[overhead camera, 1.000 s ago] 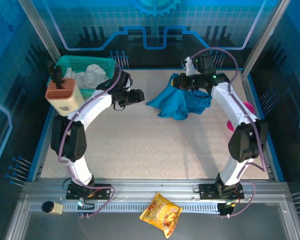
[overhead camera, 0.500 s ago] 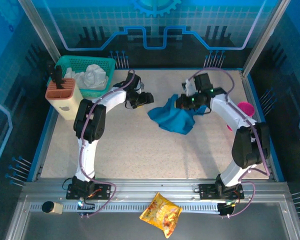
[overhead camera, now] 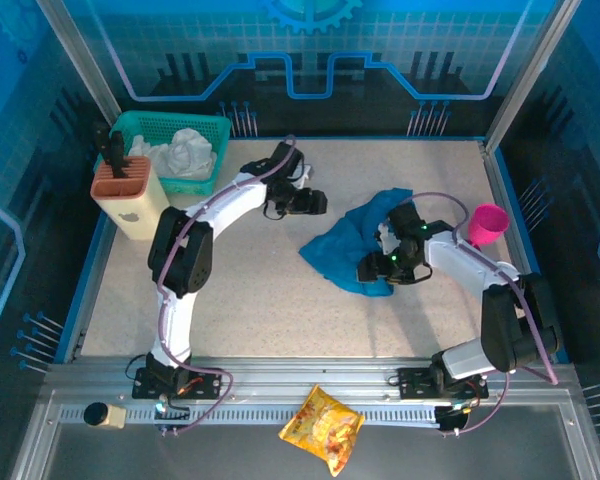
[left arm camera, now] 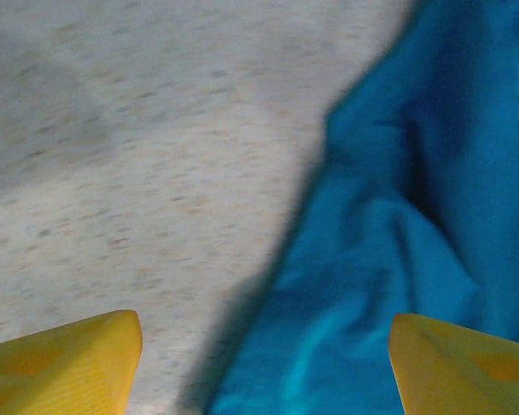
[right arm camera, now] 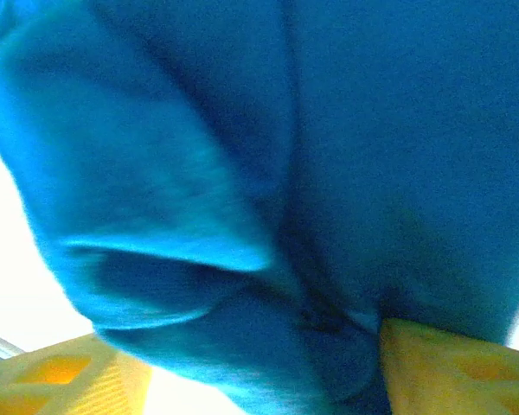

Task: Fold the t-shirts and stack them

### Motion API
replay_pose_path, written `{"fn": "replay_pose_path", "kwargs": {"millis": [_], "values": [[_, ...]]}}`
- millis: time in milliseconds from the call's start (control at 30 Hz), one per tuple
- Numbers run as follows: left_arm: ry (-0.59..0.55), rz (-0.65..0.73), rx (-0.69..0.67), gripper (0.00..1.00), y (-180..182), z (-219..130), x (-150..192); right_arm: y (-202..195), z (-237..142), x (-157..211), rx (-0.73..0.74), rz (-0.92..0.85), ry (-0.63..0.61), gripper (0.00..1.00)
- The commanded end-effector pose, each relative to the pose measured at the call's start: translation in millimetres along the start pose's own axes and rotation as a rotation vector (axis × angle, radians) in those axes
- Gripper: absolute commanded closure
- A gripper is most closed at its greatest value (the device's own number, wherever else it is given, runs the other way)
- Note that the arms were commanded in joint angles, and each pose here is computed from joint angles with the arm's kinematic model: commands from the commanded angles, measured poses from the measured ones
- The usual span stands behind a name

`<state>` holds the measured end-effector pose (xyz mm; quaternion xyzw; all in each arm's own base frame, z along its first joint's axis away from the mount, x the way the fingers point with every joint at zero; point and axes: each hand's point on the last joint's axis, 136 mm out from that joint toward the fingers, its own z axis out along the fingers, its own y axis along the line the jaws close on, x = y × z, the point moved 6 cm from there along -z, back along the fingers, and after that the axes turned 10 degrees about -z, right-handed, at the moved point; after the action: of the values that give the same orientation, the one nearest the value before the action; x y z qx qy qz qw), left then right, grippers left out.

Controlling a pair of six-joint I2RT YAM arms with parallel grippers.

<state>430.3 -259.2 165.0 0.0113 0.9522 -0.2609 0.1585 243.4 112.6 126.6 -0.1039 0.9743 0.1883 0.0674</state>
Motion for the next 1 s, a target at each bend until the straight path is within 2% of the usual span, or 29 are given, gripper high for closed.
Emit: {"fn": "replay_pose_path", "kwargs": {"millis": [0, 167, 300, 400, 500, 600, 700, 867, 967], "values": [[0.031, 0.171, 0.027, 0.25, -27.2, 3.2, -0.1, -8.5, -30.7, -15.9, 0.061, 0.022, -0.097, 0.3], [0.103, 0.247, 0.096, 0.4, -44.7, 22.8, 8.4, -25.7, -66.0, -19.7, 0.112, 0.063, -0.21, 0.33], [0.153, 0.244, 0.07, 0.4, -45.0, 31.1, 17.6, -38.7, -77.7, -12.2, 0.132, 0.093, -0.234, 0.36], [0.202, 0.203, 0.042, 0.39, -40.3, 37.6, 22.3, -46.0, -83.6, -7.9, 0.138, 0.112, -0.247, 0.39], [0.223, 0.153, 0.041, 0.34, -38.2, 47.1, 24.3, -49.8, -86.9, -6.0, 0.137, 0.122, -0.259, 0.4], [0.204, 0.122, 0.06, 0.26, -42.4, 52.6, 22.7, -51.5, -87.6, -5.3, 0.136, 0.126, -0.262, 0.42], [0.178, 0.099, 0.085, 0.22, -50.2, 54.1, 19.4, -52.7, -85.6, -4.4, 0.137, 0.128, -0.26, 0.44], [0.168, 0.06, 0.113, 0.22, -58.9, 61.6, 15.5, -55.2, -81.8, -3.7, 0.133, 0.133, -0.254, 0.48], [0.186, 0.048, 0.1, 0.26, -59.7, 70.7, 17.6, -54.8, -82.5, -3.9, 0.13, 0.132, -0.259, 0.51]]}}
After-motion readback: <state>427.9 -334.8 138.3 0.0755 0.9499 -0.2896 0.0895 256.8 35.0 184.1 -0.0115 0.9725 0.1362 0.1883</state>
